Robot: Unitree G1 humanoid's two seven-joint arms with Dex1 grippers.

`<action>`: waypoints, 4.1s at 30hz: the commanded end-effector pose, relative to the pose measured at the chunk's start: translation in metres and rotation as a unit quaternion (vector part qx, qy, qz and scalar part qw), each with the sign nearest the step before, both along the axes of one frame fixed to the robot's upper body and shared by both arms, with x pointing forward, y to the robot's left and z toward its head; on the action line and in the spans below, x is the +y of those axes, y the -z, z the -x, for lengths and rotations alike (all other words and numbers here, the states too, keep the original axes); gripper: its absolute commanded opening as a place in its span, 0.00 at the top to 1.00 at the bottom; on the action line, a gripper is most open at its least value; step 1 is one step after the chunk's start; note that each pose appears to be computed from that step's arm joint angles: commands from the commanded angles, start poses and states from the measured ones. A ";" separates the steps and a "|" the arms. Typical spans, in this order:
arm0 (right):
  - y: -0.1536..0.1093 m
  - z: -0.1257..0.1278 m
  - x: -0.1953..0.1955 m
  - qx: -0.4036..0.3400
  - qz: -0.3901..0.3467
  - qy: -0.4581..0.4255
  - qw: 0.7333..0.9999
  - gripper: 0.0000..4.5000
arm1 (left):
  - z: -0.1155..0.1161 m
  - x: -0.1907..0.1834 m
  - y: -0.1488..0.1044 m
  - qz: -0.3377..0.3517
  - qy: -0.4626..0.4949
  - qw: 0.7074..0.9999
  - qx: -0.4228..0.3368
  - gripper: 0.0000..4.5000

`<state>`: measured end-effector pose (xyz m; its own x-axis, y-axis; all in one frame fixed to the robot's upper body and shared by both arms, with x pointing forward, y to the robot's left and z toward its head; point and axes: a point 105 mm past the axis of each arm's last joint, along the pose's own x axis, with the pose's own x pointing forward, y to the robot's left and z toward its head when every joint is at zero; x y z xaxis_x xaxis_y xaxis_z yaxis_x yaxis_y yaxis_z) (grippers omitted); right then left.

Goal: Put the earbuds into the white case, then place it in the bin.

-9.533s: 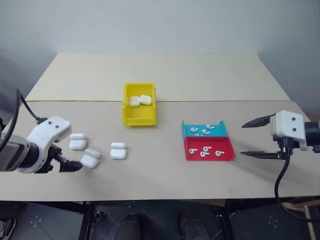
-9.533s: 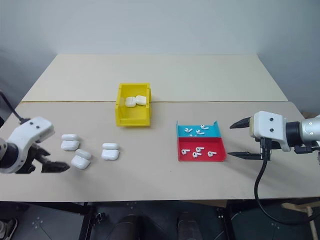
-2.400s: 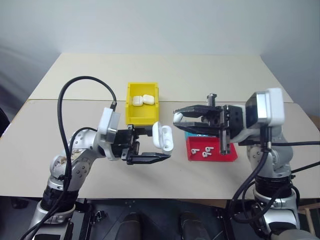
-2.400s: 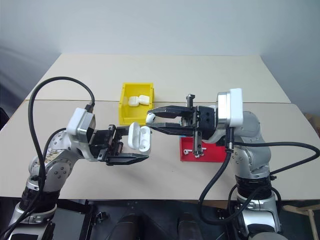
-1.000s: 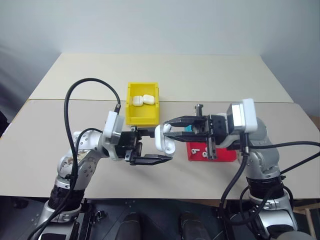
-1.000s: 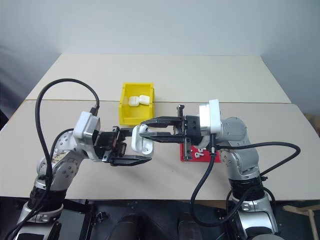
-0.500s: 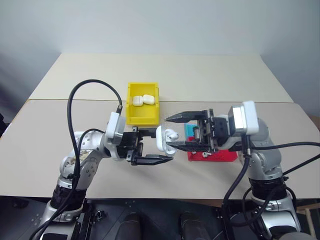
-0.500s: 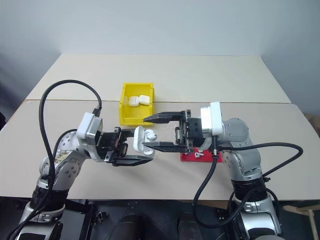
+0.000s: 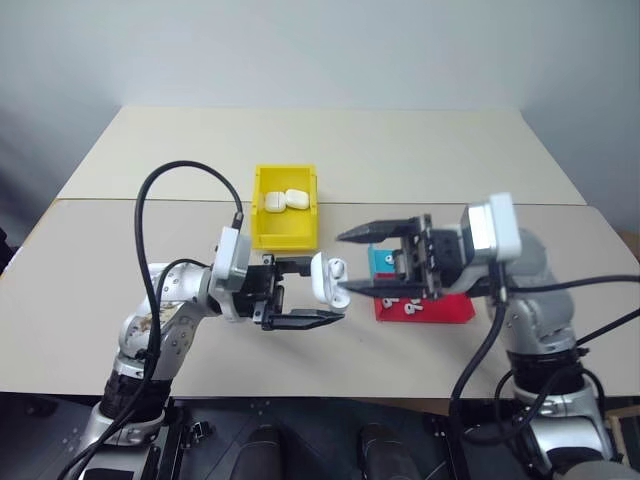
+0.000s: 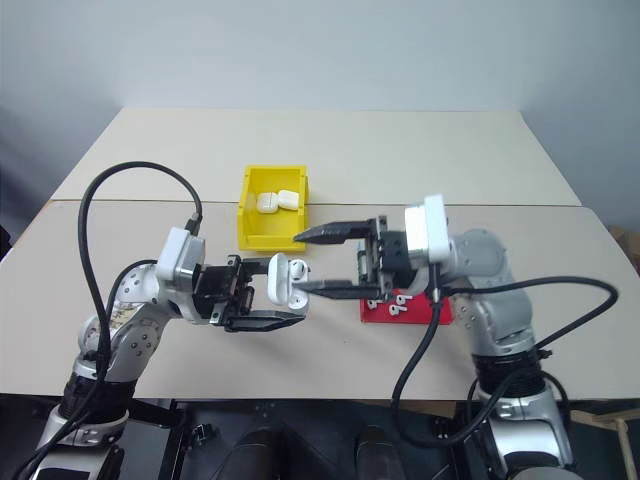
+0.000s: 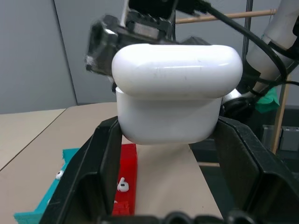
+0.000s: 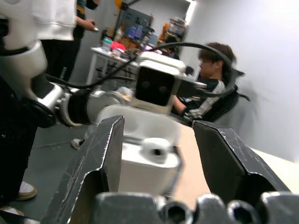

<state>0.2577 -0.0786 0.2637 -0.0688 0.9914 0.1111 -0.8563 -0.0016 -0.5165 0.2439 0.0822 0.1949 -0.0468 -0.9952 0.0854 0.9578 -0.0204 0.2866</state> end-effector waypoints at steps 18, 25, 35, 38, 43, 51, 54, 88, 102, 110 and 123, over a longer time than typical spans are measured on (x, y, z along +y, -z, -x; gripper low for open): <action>0.059 -0.140 -0.065 0.005 0.513 0.237 0.825 0.38 | 0.029 0.015 0.024 -0.006 -0.083 0.997 -0.005 0.40; 0.065 -0.150 -0.048 -0.035 0.532 0.211 0.819 0.38 | 0.030 0.015 0.025 -0.004 -0.097 0.995 -0.002 0.40; 0.085 -0.154 -0.041 -0.075 0.579 0.181 0.792 0.38 | 0.032 0.013 0.024 -0.001 -0.104 0.995 -0.001 0.40; 0.087 -0.155 -0.039 -0.078 0.577 0.182 0.792 0.38 | 0.033 0.012 0.024 0.000 -0.105 0.994 -0.001 0.40; 0.090 -0.160 -0.036 -0.085 0.575 0.195 0.790 0.38 | 0.032 0.012 0.025 0.001 -0.109 0.994 0.000 0.40; 0.092 -0.162 -0.036 -0.094 0.578 0.199 0.786 0.38 | 0.031 0.012 0.025 -0.002 -0.112 0.994 0.000 0.40; 0.093 -0.163 -0.037 -0.102 0.583 0.199 0.781 0.38 | 0.032 0.011 0.026 -0.002 -0.112 0.994 -0.001 0.40; 0.094 -0.160 -0.032 -0.122 0.579 0.181 0.785 0.51 | 0.029 0.010 0.026 -0.011 -0.117 0.993 -0.004 0.40; 0.096 -0.161 -0.034 -0.124 0.584 0.182 0.782 0.62 | 0.029 0.009 0.026 -0.009 -0.118 0.993 -0.005 0.40; 0.096 -0.161 -0.034 -0.122 0.585 0.183 0.781 0.86 | 0.028 0.010 0.027 -0.009 -0.120 0.993 -0.007 0.40; 0.048 -0.165 -0.040 -0.051 0.487 0.242 0.838 0.86 | 0.022 0.009 0.015 0.011 -0.117 0.993 -0.021 0.40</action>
